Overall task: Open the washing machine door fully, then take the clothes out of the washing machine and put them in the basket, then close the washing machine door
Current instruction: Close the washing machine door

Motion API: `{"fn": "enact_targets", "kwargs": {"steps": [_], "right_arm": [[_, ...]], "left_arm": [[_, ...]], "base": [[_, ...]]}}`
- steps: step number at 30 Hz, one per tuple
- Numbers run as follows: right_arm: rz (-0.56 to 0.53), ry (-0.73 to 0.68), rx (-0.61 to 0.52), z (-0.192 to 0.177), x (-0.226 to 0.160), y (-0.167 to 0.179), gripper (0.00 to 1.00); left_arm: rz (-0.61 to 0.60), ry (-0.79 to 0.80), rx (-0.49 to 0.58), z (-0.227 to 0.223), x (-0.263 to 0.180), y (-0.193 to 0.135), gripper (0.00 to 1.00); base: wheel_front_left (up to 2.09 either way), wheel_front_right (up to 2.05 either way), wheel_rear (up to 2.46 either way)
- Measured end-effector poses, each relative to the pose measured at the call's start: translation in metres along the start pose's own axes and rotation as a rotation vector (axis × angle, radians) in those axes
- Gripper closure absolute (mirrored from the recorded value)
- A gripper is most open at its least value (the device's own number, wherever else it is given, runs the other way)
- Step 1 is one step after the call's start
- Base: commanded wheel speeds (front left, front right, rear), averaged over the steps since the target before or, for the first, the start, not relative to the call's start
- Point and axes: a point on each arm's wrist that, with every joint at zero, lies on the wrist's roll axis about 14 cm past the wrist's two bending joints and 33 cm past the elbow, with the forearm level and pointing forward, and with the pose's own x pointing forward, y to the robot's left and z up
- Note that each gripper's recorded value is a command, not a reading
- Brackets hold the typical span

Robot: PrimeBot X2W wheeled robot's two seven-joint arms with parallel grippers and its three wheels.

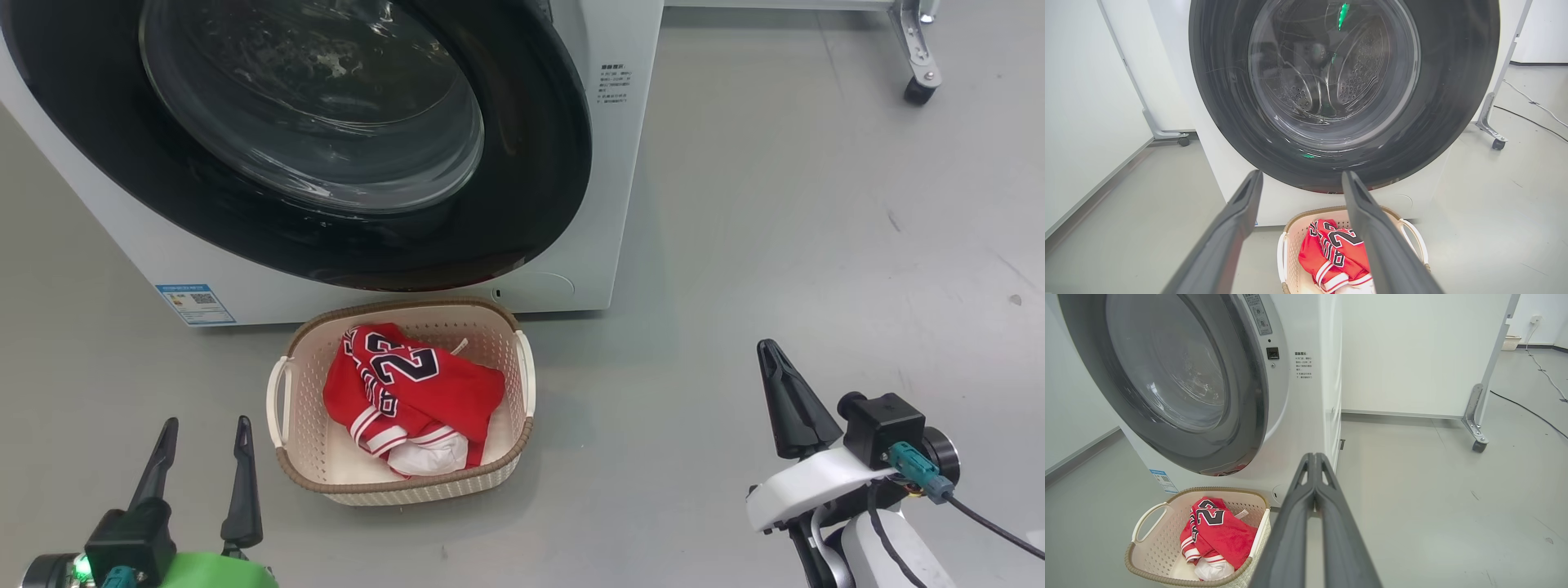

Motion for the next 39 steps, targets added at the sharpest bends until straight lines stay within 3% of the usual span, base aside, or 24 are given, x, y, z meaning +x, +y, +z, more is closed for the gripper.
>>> {"fn": "enact_targets", "kwargs": {"steps": [8, 17, 25, 39], "right_arm": [[0.08, -0.029, -0.011, 0.01, 0.022, 0.019, 1.0], [0.289, -0.134, -0.089, 0.046, 0.073, 0.073, 1.0], [0.392, -0.224, -0.135, 0.079, 0.121, 0.104, 1.0], [0.454, -0.189, -0.138, 0.066, 0.179, 0.123, 1.0]], "left_arm": [[0.013, -0.001, -0.015, -0.001, 0.002, -0.001, 0.0], [0.044, -0.011, -0.012, 0.001, 0.01, 0.008, 0.0], [0.055, -0.005, -0.01, -0.002, 0.022, 0.011, 0.0], [0.104, 0.021, -0.005, -0.012, 0.031, 0.027, 0.0]], "base": [[0.0, 0.0, 0.0], [0.0, 0.0, 0.0], [0.0, 0.0, 0.0], [0.0, 0.0, 0.0]]}}
